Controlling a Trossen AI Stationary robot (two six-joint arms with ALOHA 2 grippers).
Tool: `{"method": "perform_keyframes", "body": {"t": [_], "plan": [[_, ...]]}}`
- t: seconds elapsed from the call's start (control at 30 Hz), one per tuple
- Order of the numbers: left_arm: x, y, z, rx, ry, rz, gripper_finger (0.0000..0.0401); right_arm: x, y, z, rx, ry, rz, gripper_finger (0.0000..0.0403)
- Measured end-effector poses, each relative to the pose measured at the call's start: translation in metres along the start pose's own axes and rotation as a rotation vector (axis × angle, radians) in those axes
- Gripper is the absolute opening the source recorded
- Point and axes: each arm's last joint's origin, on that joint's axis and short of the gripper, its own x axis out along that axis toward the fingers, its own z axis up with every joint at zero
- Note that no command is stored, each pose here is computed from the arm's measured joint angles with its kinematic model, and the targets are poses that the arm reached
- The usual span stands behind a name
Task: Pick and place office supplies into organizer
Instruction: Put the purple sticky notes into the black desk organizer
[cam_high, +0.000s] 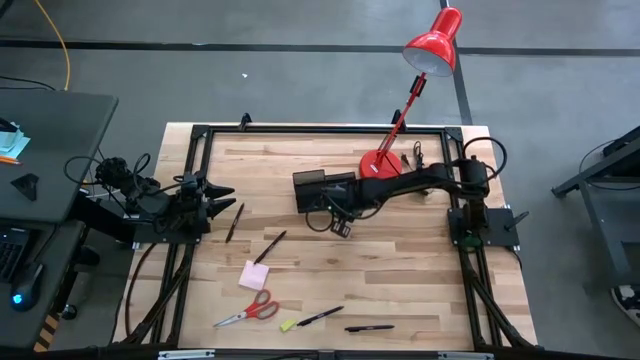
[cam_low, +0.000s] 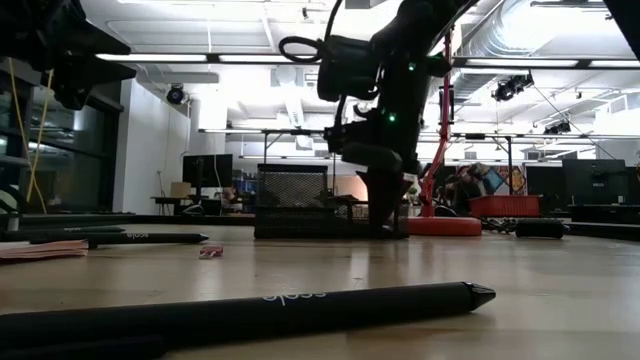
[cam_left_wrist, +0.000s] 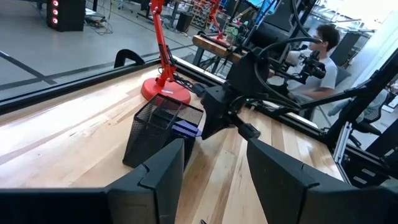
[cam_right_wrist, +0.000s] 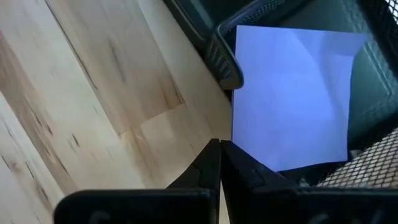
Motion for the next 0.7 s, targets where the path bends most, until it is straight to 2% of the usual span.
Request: {"method": "perform_keyframes", "body": {"t": [0.17, 0.47, 0.7], "plan": [[0.000, 0.000, 0.000, 0.000, 0.000, 0.000, 0.0168, -0.001, 0.007, -0.003, -0.026, -0.017, -0.033, 0.0000], [0.000, 0.000, 0.000, 0.000, 0.000, 0.000, 0.0168, -0.006, 0.030, -0.012, -0.074, -0.026, -0.015, 0.0001], [0.000, 0.000, 0.000, 0.000, 0.000, 0.000, 0.0168, -0.008, 0.032, -0.013, -0.131, -0.102, -0.191, 0.0035]]}}
